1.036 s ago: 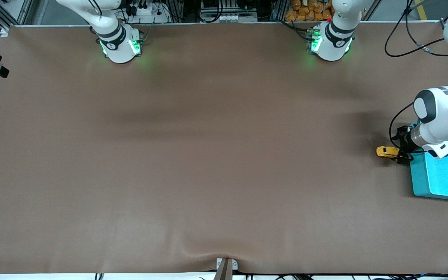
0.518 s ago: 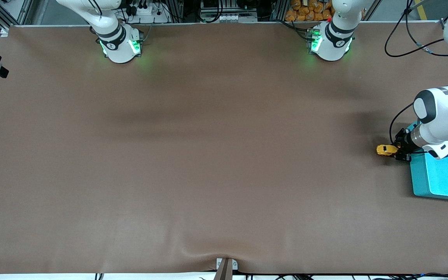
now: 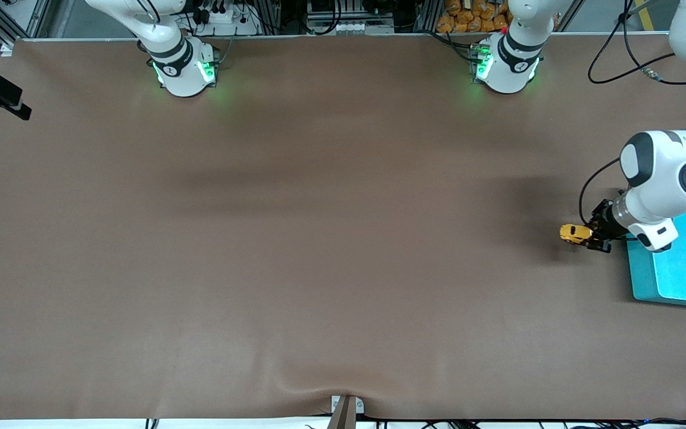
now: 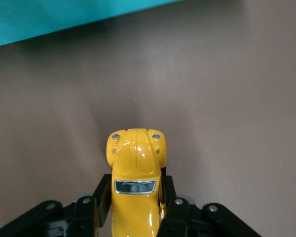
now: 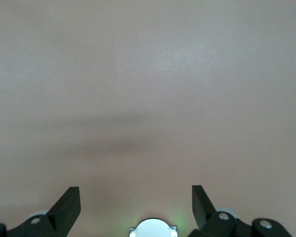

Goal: Wind and store yellow beetle car
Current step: 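Lift the car with the left gripper and carry it over the bin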

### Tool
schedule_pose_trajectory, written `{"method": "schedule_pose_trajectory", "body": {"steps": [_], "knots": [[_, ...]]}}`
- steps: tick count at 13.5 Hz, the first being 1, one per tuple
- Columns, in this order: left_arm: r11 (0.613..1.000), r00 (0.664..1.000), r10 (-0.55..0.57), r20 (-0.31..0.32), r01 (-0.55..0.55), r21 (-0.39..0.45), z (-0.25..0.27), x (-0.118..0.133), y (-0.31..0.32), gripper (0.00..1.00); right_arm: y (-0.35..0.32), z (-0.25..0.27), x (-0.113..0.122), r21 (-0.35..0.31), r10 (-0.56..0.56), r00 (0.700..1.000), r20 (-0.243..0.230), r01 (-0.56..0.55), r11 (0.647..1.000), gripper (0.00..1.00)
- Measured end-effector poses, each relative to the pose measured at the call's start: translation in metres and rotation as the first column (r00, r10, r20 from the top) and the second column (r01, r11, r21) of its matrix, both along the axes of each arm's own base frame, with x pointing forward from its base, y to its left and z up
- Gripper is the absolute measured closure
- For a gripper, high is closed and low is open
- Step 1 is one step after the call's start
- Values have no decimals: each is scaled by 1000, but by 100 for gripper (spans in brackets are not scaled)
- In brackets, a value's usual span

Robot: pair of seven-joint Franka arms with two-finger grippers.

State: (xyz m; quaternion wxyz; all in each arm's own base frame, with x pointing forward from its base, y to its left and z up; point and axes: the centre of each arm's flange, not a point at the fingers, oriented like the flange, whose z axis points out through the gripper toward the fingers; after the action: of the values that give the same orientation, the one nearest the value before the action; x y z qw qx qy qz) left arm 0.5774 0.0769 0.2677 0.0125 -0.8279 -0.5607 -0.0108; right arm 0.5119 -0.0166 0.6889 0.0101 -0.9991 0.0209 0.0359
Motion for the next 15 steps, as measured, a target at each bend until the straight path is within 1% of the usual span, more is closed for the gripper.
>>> {"method": "schedule_pose_trajectory", "body": {"steps": [2,4,8,10,12,15], "knots": [[997,997,-76,-10,76,25,22,-1,-7,55,0,-15,3,1,6,1000,-19,-6,1000,0],[988,988,-149,-26,150,39,37,-1,2,55,-2,-28,6,2,3,999,-32,-3,1000,0],[952,953,-300,-38,301,47,50,2,21,55,-5,-51,12,3,-2,999,-39,3,1000,0],[927,928,-370,-40,372,55,58,1,34,55,-5,-52,13,2,-3,1000,-29,3,1000,0],[894,896,-441,-46,443,61,65,-4,54,55,-5,-55,14,3,-3,1000,-31,3,1000,0],[834,837,-544,-50,546,72,77,-10,99,55,-3,-61,16,3,3,999,-37,-3,1000,0]]}}
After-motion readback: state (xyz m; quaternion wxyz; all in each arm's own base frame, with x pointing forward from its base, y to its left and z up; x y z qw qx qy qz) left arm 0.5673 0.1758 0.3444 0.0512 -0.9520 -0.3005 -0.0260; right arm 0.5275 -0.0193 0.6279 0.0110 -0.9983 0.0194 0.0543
